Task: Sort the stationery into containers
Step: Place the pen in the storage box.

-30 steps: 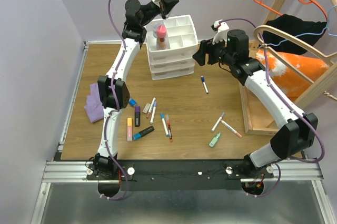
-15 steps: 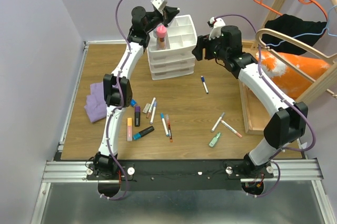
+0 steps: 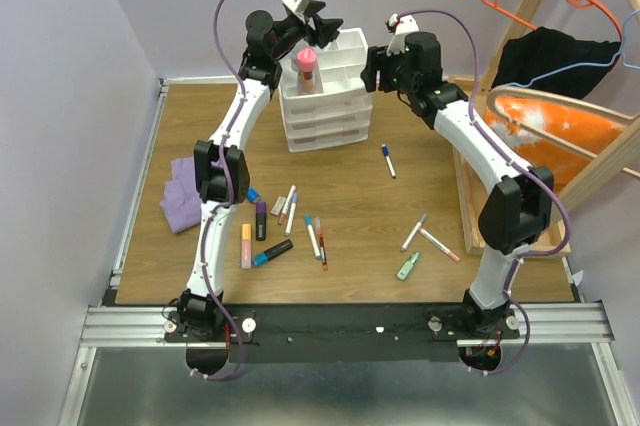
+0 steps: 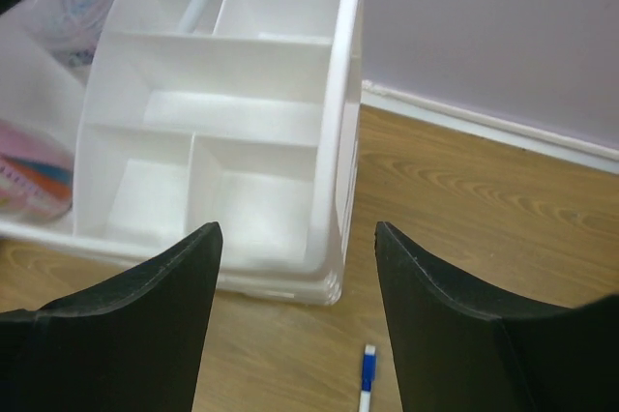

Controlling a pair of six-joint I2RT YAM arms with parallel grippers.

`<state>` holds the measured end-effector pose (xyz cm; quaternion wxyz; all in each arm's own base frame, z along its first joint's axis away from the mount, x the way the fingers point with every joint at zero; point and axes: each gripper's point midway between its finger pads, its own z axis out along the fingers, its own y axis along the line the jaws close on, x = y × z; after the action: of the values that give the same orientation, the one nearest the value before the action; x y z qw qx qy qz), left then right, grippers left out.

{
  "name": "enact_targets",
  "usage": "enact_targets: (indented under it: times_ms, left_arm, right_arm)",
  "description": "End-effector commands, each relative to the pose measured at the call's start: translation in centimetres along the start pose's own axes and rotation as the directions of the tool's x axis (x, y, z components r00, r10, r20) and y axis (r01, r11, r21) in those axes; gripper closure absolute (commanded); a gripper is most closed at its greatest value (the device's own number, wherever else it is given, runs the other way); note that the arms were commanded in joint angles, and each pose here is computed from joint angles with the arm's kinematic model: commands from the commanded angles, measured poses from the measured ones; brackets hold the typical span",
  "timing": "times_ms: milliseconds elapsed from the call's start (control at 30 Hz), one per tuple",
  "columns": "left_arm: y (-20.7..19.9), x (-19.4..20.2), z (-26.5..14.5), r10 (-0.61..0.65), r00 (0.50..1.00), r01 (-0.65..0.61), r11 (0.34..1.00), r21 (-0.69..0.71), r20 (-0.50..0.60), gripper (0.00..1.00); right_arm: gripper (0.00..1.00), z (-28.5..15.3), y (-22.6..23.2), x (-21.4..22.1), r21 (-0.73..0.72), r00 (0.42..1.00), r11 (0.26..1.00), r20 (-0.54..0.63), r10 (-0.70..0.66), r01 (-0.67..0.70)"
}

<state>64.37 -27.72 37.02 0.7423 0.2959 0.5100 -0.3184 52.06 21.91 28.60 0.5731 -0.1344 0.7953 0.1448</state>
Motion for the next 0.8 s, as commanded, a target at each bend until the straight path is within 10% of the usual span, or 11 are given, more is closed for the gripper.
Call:
enact_targets:
  times_ms: [0,767]
  left_arm:
    - [2.0,-11.9,-1.7,0.136,0.976,-0.12,0.988,-0.102,0.169,0.24]
    - [4.4,-19.5,-10.4,0.084,0.978,-0.062,0.991,-0.117,0.191,0.21]
  right_arm:
    - [0.29,2.2,-1.9,-2.1,0.095,0.999,0.995,0.054,0.0,-0.005]
    - [0.38,4.3,0.5,2.1,0.03,0.994,0.996,-0.067,0.086,-0.084]
